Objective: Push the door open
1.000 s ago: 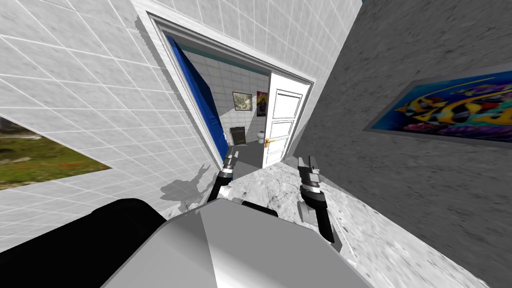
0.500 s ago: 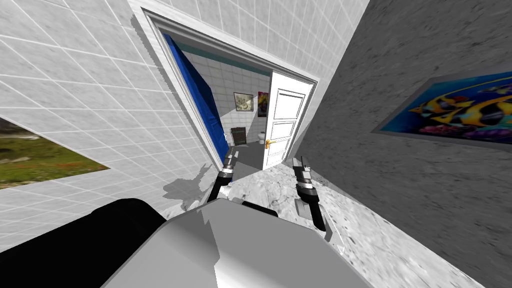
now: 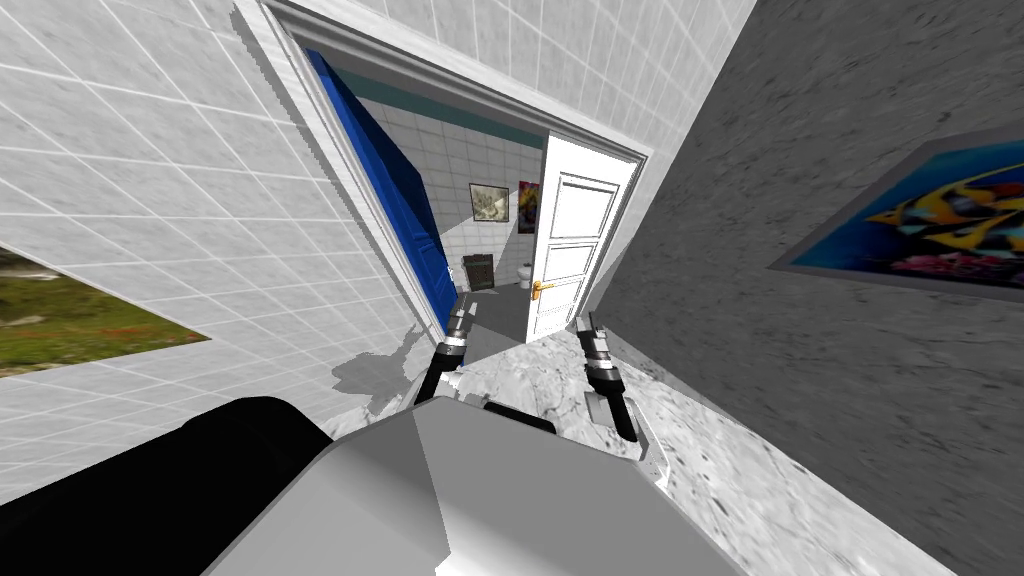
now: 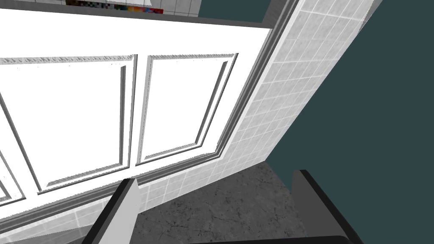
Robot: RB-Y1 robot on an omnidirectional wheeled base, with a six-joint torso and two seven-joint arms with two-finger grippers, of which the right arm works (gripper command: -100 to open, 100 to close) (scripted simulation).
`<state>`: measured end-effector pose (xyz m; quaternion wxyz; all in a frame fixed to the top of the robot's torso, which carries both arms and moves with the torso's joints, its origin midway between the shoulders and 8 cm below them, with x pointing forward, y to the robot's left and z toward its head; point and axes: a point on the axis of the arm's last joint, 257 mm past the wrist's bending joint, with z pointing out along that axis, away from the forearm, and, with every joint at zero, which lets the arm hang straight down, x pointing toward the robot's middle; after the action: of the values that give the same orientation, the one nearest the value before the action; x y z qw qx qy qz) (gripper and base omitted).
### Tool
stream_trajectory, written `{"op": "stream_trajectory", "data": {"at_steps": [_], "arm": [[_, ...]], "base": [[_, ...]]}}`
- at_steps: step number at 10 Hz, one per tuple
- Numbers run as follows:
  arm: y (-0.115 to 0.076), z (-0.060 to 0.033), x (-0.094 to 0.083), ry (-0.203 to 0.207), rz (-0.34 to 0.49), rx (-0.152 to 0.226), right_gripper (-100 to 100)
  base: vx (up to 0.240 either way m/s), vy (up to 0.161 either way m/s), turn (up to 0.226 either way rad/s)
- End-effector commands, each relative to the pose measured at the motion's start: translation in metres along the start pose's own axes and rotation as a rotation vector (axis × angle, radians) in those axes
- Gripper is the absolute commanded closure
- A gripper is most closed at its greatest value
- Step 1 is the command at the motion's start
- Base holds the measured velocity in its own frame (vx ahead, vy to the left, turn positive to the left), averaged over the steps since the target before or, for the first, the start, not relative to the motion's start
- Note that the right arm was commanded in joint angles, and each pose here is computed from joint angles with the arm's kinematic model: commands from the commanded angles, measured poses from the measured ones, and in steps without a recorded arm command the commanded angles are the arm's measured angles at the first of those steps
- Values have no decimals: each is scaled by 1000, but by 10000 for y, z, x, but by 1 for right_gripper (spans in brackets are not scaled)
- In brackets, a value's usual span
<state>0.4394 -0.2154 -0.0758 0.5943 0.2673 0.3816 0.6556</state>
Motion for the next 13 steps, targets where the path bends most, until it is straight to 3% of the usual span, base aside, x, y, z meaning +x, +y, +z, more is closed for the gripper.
{"op": "stream_trajectory", "data": {"at_steps": [1, 10, 13], "arm": [[-101, -14, 3, 8, 8, 15, -100], [-864, 57, 184, 105, 85, 148, -100], [-1095, 36, 206, 125, 101, 195, -100]], "base": [[55, -13, 17], [80, -26, 48], [67, -27, 39]]}}
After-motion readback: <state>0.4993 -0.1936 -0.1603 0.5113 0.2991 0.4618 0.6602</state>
